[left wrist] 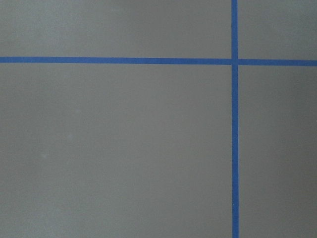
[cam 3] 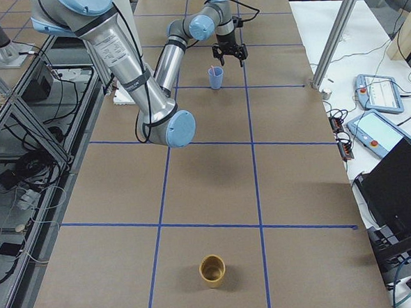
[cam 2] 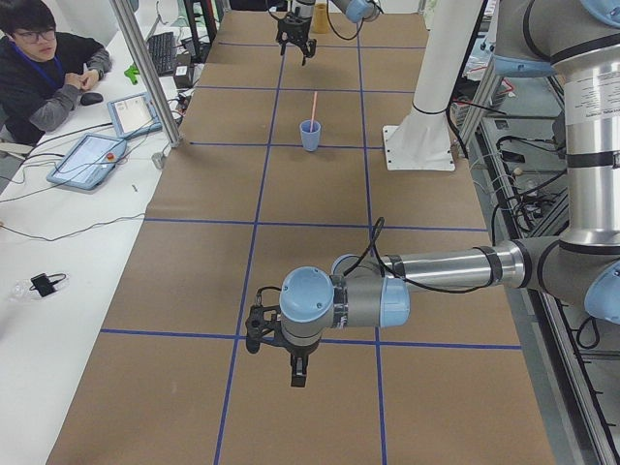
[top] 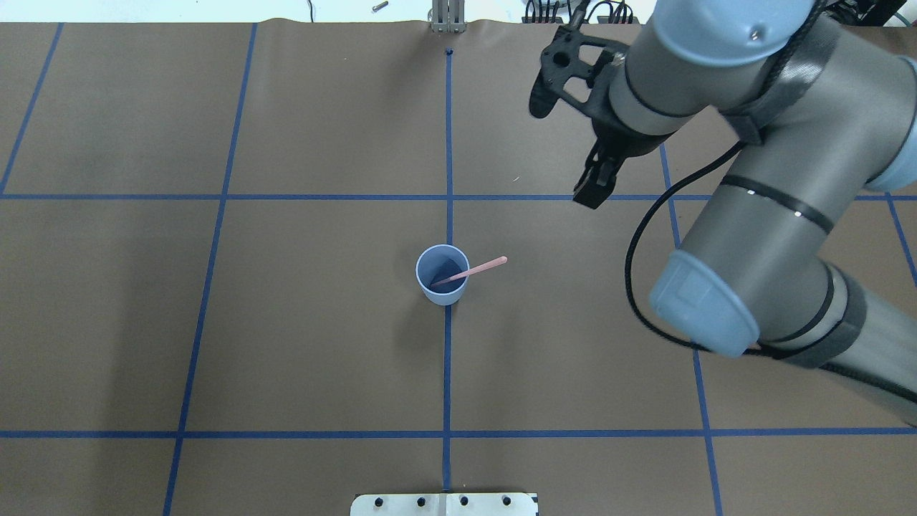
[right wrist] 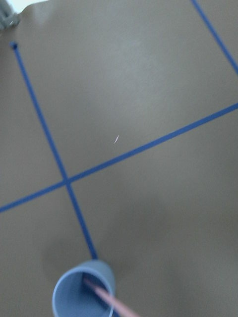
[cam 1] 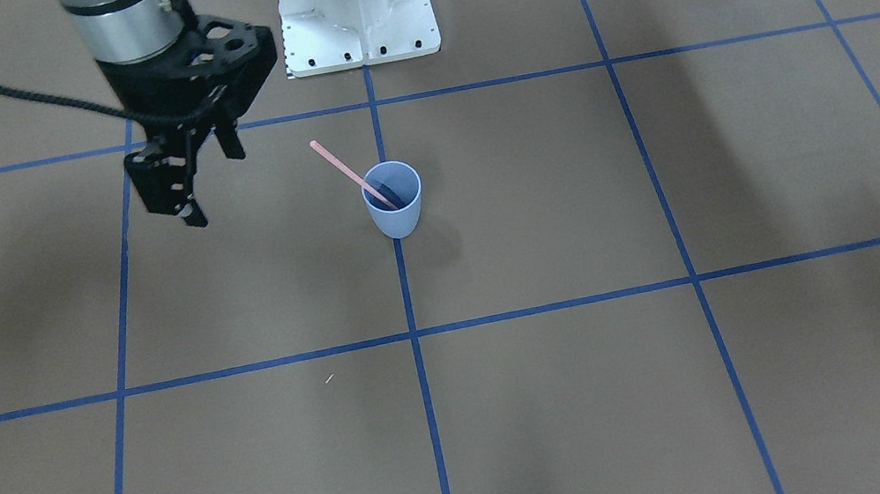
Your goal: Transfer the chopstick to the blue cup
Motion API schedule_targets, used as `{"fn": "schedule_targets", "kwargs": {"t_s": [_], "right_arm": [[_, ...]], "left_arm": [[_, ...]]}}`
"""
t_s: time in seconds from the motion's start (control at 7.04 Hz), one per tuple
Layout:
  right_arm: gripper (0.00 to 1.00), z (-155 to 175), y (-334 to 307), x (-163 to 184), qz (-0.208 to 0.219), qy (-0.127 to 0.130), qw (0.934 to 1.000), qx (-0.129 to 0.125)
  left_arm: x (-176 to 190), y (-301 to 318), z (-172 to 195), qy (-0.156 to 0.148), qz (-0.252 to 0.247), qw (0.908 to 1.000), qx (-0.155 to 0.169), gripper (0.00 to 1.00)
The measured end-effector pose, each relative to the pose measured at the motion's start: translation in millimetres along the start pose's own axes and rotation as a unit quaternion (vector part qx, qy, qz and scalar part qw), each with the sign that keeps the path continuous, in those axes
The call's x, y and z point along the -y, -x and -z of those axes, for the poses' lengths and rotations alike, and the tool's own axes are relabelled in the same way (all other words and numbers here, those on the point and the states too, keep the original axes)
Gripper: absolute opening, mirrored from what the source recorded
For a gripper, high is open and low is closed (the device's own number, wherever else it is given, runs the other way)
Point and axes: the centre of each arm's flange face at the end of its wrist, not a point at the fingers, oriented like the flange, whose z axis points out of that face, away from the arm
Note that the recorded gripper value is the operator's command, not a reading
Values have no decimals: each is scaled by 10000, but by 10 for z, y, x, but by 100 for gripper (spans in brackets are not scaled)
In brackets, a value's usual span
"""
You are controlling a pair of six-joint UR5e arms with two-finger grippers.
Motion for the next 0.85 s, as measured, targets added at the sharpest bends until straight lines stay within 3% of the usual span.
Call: {"fn": "schedule_targets", "kwargs": {"t_s": [0.14, 0.43, 0.57, 0.85], "right_arm": [[100, -69, -506, -309, -359, 211, 9991, -69], [100, -239, -1708, -1207, -798, 688, 9944, 52], [100, -293, -2188, -1806, -1102, 935, 9895, 76], [100, -329, -2689, -3129, -1989, 1331, 9709, 111]], "left_arm": [[-1, 0, 3, -4, -7, 10000, 12, 98], [10, -25, 40, -36, -7, 10000, 48, 98], [21, -52, 66, -61, -21, 10000, 54, 98], [40, -105, 118, -111, -68, 9999, 61, 98]]}}
